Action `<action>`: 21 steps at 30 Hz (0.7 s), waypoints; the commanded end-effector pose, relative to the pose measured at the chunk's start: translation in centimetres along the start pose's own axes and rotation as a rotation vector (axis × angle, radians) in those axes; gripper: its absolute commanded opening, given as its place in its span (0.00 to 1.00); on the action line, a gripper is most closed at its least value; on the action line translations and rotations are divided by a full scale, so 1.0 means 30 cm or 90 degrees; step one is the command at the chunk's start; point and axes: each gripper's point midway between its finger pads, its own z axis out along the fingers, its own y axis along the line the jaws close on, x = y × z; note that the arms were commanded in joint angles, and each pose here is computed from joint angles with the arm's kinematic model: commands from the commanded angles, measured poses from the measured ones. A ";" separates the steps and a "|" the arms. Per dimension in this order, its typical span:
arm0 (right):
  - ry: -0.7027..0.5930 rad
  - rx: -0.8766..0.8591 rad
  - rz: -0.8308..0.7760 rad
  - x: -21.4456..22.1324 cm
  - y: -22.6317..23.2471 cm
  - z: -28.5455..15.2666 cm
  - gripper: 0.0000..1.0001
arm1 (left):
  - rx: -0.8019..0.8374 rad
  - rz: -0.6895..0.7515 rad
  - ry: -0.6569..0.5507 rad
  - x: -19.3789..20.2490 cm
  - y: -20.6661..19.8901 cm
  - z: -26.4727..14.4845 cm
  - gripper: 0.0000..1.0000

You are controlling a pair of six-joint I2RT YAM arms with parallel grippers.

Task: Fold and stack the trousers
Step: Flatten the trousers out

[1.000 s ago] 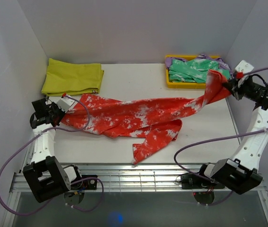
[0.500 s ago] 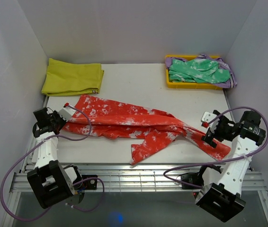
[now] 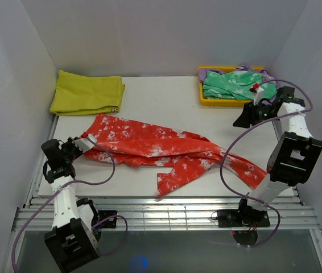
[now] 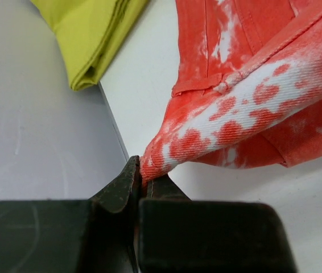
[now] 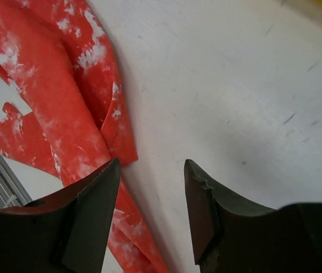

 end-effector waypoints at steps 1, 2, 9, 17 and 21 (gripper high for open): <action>-0.004 0.069 0.136 0.026 0.017 0.092 0.54 | 0.002 0.039 -0.068 -0.075 0.005 -0.018 0.00; -0.005 0.085 0.134 0.037 0.016 0.118 0.54 | 0.002 0.040 -0.064 -0.072 0.003 -0.022 0.00; 0.128 0.013 0.135 0.203 0.187 0.248 0.57 | 0.041 0.036 -0.046 -0.044 -0.050 -0.018 0.00; 0.252 -0.036 -0.041 0.360 0.235 0.116 0.74 | 0.102 -0.010 -0.055 -0.073 -0.043 0.002 0.00; 0.346 -0.009 -0.114 0.462 0.154 -0.033 0.90 | 0.115 -0.020 -0.054 -0.082 -0.039 -0.001 0.00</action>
